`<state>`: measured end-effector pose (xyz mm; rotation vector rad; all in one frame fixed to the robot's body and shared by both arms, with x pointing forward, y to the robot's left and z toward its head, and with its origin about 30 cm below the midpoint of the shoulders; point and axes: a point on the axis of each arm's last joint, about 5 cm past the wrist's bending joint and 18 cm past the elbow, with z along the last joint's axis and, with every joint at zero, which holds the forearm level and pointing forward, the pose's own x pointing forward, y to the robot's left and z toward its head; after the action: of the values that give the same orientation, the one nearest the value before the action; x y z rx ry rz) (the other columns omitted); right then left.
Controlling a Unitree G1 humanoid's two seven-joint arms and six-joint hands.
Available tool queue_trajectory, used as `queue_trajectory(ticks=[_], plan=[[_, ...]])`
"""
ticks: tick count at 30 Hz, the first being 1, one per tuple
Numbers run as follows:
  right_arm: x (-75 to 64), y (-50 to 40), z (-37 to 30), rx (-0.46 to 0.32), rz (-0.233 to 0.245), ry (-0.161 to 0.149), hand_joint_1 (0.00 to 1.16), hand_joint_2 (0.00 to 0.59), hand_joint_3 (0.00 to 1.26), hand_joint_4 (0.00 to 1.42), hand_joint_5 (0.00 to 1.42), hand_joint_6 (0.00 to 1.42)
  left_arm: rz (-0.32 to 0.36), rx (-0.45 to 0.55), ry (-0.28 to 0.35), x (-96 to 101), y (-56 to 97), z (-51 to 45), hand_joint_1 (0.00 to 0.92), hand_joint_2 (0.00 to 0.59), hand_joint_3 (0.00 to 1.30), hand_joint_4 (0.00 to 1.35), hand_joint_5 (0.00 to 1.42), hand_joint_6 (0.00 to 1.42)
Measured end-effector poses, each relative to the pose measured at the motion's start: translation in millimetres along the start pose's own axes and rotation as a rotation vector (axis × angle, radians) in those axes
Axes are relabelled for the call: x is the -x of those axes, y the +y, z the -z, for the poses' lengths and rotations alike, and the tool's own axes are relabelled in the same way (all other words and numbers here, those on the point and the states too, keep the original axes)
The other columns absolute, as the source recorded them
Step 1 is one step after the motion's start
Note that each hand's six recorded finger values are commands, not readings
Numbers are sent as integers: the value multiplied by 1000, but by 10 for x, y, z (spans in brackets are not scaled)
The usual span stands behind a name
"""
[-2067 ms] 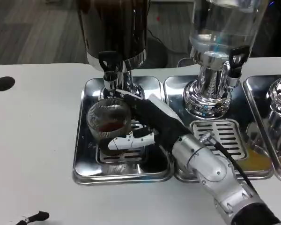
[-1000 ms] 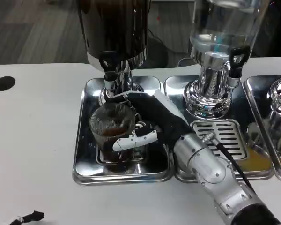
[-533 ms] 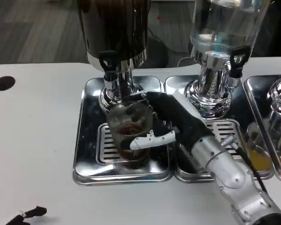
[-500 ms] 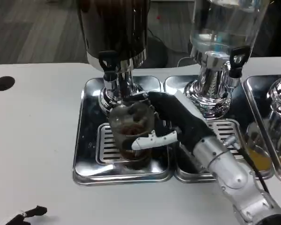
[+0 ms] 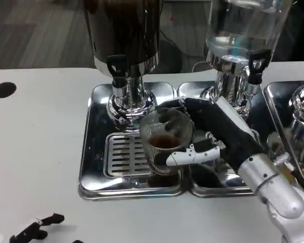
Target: Grasp the cup under the faucet to collect the drink, then remove the cup.
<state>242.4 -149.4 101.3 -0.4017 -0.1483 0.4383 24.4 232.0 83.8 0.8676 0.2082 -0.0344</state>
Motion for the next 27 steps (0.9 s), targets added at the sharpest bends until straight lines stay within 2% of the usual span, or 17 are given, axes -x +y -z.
queue_trajectory(ticks=[5,7,12,16,17,20,24,27], plan=[[206,-79,-7,10,18,6,967,112,547,563,607,587,4,5,1,-32,-17,12,0,84,345,260,336,631],[322,-109,13,20,22,24,967,112,550,564,606,579,2,5,-5,-53,-14,7,0,84,345,260,336,632],[479,-159,41,36,36,48,967,112,551,564,605,575,2,8,-6,-68,-18,13,0,84,345,260,336,634],[698,-223,117,36,64,107,961,114,551,564,605,574,1,12,-7,-74,-18,13,0,84,345,260,336,634],[729,-236,125,33,71,113,960,115,551,563,605,574,1,12,-7,-76,-17,13,0,84,345,260,336,634],[810,-274,126,29,82,120,956,116,552,559,603,574,1,13,-7,-74,-17,14,0,84,345,260,336,634],[982,-353,114,23,97,107,951,118,552,549,597,574,3,14,-6,-71,-17,15,0,84,345,260,336,634],[1086,-352,118,15,110,99,950,118,552,548,596,574,5,14,-5,-69,-18,15,0,84,345,260,336,634]])
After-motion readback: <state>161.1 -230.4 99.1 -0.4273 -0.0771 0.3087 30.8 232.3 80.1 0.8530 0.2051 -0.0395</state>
